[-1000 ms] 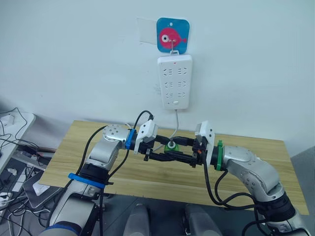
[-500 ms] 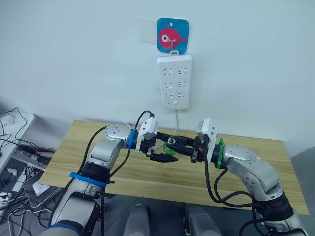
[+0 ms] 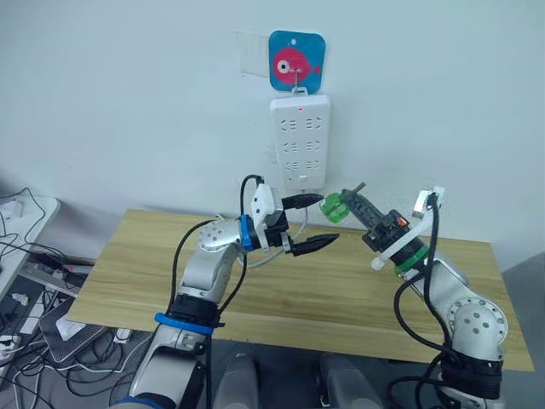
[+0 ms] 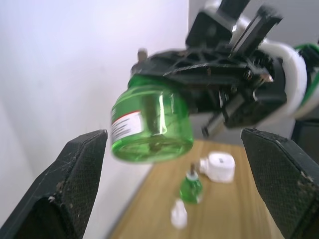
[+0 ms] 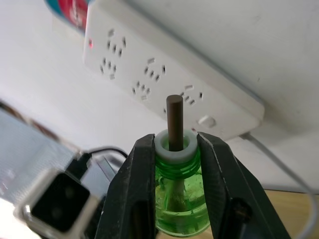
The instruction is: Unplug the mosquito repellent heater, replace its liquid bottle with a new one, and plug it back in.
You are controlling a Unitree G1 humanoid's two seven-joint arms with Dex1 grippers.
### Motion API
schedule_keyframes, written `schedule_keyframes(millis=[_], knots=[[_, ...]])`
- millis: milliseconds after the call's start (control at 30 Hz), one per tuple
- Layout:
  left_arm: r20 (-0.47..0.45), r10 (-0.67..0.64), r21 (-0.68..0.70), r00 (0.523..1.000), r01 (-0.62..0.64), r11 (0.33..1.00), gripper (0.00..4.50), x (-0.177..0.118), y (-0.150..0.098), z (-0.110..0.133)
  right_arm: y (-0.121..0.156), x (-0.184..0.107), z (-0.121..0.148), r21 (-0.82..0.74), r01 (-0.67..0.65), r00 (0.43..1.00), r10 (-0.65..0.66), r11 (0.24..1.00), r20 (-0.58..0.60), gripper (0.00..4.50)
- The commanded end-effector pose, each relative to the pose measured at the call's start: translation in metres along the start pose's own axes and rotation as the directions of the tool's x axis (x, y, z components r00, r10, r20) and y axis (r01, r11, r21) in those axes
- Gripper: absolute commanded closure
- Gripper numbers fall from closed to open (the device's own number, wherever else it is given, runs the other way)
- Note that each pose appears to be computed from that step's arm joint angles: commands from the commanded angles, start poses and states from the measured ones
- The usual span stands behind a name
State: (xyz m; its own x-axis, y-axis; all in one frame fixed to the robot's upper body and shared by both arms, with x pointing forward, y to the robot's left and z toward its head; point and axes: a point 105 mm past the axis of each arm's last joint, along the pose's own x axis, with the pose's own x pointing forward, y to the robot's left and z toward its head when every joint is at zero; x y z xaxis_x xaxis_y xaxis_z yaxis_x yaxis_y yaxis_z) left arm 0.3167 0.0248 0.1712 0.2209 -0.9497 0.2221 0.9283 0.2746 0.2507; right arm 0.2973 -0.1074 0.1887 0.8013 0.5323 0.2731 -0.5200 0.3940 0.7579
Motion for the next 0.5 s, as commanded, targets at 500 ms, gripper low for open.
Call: schedule_keyframes(millis=[500], knots=[[0.152, 0.121, 0.127, 0.981, -0.141, 0.982, 0.0, 0.02, 0.011, 0.023, 0.033, 0.004, 0.01, 0.15, -0.044, 0.998, 0.035, 0.988, 0.06, 3.65]])
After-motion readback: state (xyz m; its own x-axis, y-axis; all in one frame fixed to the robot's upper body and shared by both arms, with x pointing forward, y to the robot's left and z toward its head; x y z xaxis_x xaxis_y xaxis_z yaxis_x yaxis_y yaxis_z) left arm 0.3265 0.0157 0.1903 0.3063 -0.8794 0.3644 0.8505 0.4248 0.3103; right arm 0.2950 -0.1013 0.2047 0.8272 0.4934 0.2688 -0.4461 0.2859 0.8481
